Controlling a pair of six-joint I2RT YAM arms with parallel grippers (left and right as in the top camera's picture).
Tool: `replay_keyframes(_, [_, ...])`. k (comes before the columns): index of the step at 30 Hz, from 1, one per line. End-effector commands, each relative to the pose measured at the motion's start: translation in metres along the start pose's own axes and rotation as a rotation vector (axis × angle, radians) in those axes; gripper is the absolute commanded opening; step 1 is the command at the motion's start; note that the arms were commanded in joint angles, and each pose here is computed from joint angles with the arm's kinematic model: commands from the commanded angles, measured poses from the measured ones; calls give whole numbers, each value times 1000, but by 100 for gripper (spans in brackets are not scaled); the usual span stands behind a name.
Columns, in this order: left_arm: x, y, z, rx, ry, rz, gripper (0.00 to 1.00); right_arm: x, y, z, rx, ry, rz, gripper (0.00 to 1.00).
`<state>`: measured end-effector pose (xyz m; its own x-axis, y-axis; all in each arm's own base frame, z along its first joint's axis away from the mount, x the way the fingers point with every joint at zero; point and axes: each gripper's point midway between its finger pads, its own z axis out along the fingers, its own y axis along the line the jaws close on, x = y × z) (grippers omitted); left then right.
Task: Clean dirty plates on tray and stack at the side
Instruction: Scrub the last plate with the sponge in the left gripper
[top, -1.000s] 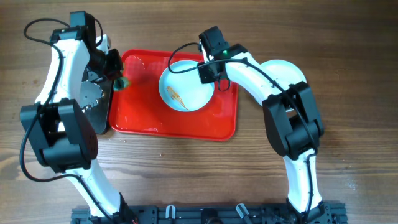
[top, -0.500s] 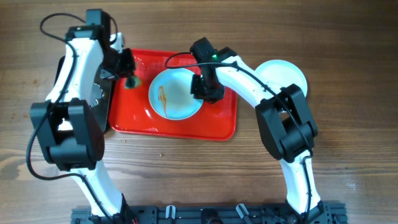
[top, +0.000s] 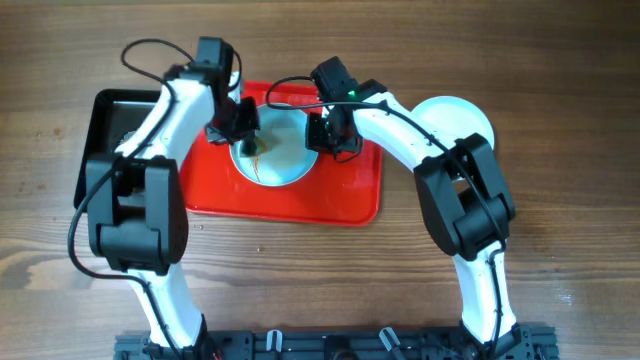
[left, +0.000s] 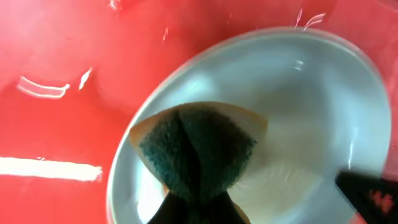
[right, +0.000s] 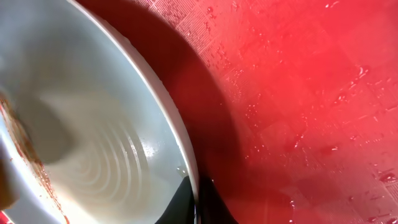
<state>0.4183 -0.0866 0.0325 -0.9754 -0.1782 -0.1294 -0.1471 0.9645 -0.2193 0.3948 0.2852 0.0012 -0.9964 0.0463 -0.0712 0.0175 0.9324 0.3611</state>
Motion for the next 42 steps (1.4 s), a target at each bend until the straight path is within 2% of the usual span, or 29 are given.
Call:
replay_keyframes(1, [14, 24, 28, -96, -13, -17, 4, 21, -20, 24, 53, 70, -6, 4])
replay_keyframes(4, [26, 33, 41, -113, -4, -54, 4, 21, -20, 24, 53, 71, -6, 4])
replay_keyframes(5, [38, 27, 47, -70, 41, -57, 4, 21, -20, 24, 53, 71, -6, 4])
replay_keyframes(6, [45, 17, 49, -6, 79, -47, 4, 21, -20, 24, 53, 71, -6, 4])
replay_keyframes(7, [56, -2, 50, 110, 140, -19, 4, 21, -20, 24, 53, 70, -6, 4])
replay_keyframes(8, [69, -31, 46, 296, 206, 53, 4, 21, -20, 24, 53, 70, -6, 4])
replay_keyframes(9, [77, -44, 41, 388, 240, 79, 4, 21, -20, 24, 53, 71, -6, 4])
replay_keyframes(11, [86, -57, 34, 485, 281, 100, 4, 21, -21, 24, 53, 71, -6, 4])
replay_keyframes(13, [86, -55, 34, 476, 282, 100, 4, 21, -21, 24, 53, 71, -7, 4])
replay_keyframes(15, [75, -32, 45, 339, 238, 52, 4, 21, -21, 24, 53, 71, -8, 4])
replay_keyframes(18, [35, 51, 57, -164, 28, -107, 4, 21, -21, 24, 53, 71, -10, 4])
replay_keyframes(19, [20, 66, 54, -256, -50, -116, 4, 21, -20, 24, 53, 70, -10, 4])
replay_keyframes(21, [-10, 85, 45, -375, -196, -115, 4, 21, -20, 24, 53, 70, -7, 4])
replay_keyframes(23, [-19, 98, 35, -471, -272, -167, 4, 21, -21, 24, 53, 70, -8, 4])
replay_keyframes(24, [-6, 97, 38, -469, -214, -154, 4, 21, -21, 24, 54, 71, -8, 4])
replay_keyframes(28, [49, 75, 50, -333, 68, -44, 4, 21, -21, 24, 53, 72, -15, 4])
replay_keyframes(30, [90, 59, 47, -190, 272, 58, 4, 22, -21, 24, 57, 76, -13, 4])
replay_keyframes(32, [116, 44, 39, -42, 399, 121, 4, 22, -21, 24, 57, 76, -13, 4])
replay_keyframes(34, [121, 22, 36, 120, 422, 173, 4, 22, -21, 24, 56, 76, -12, 4])
replay_keyframes(37, [108, -10, 37, 290, 356, 190, 4, 24, -23, 24, 62, 84, -10, 4])
replay_keyframes(42, [91, -38, 56, 350, 262, 272, 4, 26, -24, 24, 68, 93, -7, 4])
